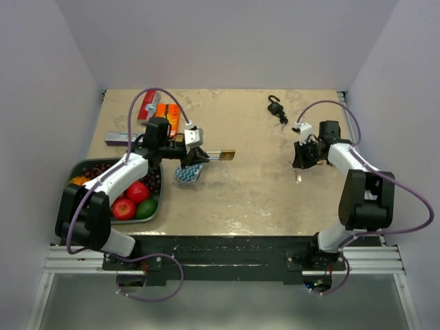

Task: Lock with the key
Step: Place the key at the center of the board.

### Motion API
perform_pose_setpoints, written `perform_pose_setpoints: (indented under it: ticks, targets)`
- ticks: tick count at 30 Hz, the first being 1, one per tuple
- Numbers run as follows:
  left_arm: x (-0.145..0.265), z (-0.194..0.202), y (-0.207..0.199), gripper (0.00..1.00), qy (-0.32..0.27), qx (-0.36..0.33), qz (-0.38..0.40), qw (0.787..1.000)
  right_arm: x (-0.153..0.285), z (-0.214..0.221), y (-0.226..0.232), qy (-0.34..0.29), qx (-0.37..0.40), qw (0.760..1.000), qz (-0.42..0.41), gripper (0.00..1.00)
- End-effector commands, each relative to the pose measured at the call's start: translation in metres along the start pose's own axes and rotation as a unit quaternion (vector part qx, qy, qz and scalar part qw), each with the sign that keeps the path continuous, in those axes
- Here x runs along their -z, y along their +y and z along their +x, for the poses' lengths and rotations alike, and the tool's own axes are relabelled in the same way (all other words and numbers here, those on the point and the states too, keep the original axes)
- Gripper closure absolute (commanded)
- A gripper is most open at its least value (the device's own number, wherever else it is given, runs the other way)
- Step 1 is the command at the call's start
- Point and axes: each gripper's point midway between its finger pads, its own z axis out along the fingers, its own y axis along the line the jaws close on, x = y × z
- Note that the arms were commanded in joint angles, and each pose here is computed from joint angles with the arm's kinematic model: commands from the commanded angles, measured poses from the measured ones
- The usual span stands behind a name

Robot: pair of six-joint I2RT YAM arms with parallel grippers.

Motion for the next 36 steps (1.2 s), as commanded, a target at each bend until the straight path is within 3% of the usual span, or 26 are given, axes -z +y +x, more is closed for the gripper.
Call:
perform_pose_setpoints:
  ticks: [1, 13, 25, 29, 32, 36]
  targets:
    - [-0.001, -0.027, 0.014, 1.0, -0.042, -0.044, -0.012, 0.998, -0.018, -0.013, -0.042, -0.014, -0.044, 0.997, 0.065, 1.0]
    - [-0.001, -0.023, 0.012, 1.0, -0.037, -0.032, -0.014, 0.999, -0.04, -0.023, -0.096, -0.011, -0.052, 0.993, 0.109, 1.0]
    - [-0.008, -0.017, 0.014, 1.0, -0.027, -0.019, -0.013, 0.999, -0.04, -0.02, -0.108, 0.009, -0.025, 0.992, 0.12, 1.0]
    - [-0.014, -0.017, 0.013, 1.0, -0.02, -0.012, -0.009, 1.0, -0.032, -0.025, -0.1, 0.001, -0.009, 0.994, 0.107, 0.54]
    - [-0.021, -0.016, 0.009, 1.0, -0.011, 0.014, 0.002, 1.0, -0.014, -0.043, -0.09, -0.034, 0.017, 0.994, 0.1, 0.37]
    - [-0.036, -0.021, 0.002, 1.0, -0.009, 0.085, 0.016, 0.996, 0.014, -0.072, -0.064, -0.094, 0.06, 0.991, 0.072, 0.27]
